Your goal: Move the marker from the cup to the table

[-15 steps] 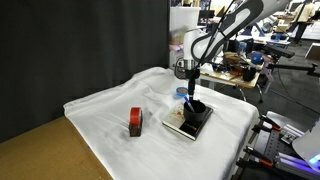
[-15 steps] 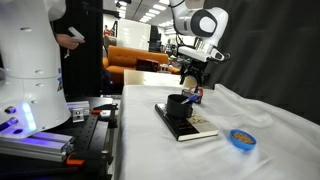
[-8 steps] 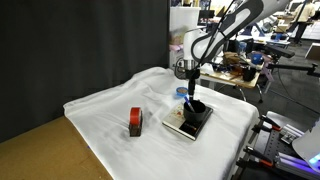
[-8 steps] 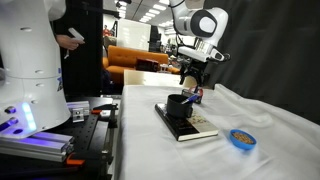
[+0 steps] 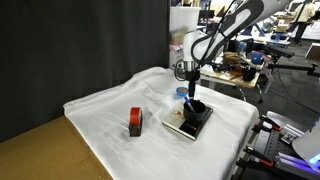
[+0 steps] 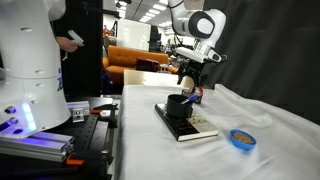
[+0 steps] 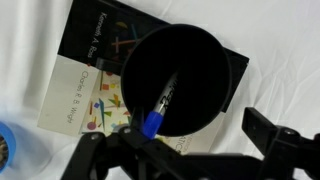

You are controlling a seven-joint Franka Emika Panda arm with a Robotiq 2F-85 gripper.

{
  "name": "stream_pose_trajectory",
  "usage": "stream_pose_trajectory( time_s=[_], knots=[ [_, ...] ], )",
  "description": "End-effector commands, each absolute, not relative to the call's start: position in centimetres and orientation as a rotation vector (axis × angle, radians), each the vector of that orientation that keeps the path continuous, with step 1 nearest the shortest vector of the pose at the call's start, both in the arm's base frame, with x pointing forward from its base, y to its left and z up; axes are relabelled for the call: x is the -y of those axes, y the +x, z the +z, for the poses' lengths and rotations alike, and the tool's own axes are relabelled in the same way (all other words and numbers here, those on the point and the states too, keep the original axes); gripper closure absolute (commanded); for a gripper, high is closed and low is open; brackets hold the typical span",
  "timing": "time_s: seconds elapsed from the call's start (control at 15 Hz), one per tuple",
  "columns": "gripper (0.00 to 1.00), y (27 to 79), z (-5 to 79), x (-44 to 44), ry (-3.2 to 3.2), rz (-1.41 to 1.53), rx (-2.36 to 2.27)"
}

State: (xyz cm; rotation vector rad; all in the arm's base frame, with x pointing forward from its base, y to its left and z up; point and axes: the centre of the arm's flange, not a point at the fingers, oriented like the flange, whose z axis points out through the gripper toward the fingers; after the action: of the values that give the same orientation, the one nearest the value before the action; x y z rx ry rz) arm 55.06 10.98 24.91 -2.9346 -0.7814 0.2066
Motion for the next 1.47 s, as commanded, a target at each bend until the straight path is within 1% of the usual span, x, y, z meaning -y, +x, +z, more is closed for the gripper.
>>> stream_pose_trajectory(
  time_s=[0.0, 1.4],
  knots=[
    [0.0, 54.7, 24.5, -10.9, -2.927, 0.224, 0.77],
    [0.0, 53.8, 23.5, -10.4, -2.933, 0.265, 0.768]
  ],
)
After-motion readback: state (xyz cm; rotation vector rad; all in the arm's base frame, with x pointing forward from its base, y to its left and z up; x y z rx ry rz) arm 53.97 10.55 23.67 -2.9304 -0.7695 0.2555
